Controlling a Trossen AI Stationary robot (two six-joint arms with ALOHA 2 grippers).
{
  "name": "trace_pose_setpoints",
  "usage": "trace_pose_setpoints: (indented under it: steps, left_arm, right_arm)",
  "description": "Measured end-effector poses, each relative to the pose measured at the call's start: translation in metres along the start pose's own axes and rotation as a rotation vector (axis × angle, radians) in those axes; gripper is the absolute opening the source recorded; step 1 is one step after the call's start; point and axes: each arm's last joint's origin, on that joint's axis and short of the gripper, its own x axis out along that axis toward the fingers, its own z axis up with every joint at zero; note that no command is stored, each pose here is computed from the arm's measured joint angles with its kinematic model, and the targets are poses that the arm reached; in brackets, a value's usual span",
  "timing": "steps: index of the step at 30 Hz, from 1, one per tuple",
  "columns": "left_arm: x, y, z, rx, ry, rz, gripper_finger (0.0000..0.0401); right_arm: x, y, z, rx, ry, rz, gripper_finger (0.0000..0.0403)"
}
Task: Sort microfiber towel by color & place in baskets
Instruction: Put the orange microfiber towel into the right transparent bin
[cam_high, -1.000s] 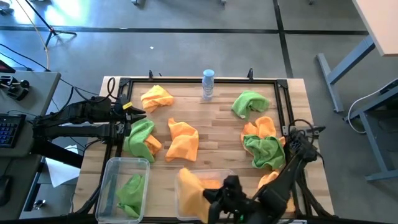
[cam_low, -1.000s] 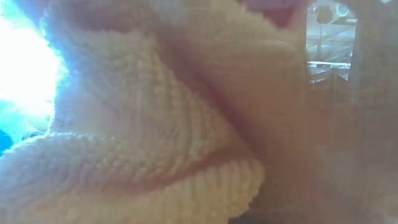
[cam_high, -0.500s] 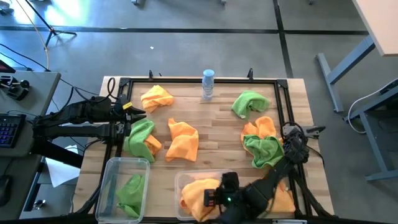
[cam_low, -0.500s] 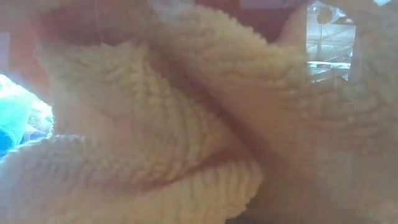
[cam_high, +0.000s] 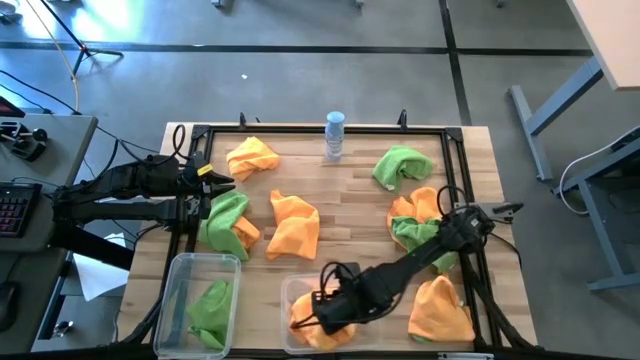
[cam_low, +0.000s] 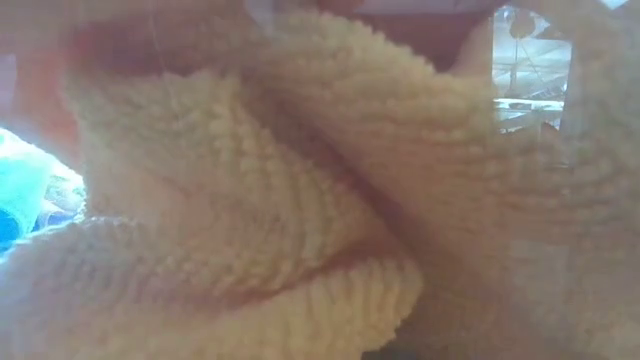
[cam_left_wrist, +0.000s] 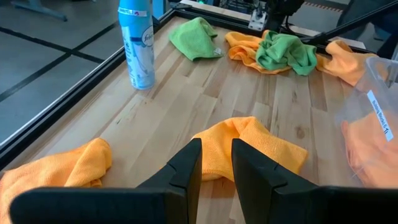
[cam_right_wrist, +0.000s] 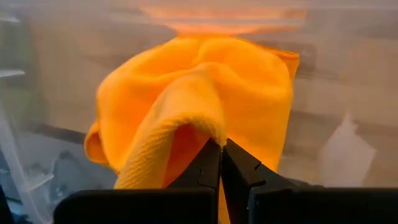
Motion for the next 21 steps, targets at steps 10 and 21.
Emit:
trace_pose_setpoints:
  steps: [10, 21]
  left_arm:
    - [0.000, 0.000, 0.000, 0.000, 0.000, 0.000, 0.0074]
    - [0.000, 0.000, 0.000, 0.000, 0.000, 0.000, 0.0074]
  right_arm:
    - [0.030, 0.010, -0.002, -0.018, 0.018, 0.003, 0.0009]
    - [0.024, -0.001, -0.010, -0.007, -0.022, -0.048, 0.0113]
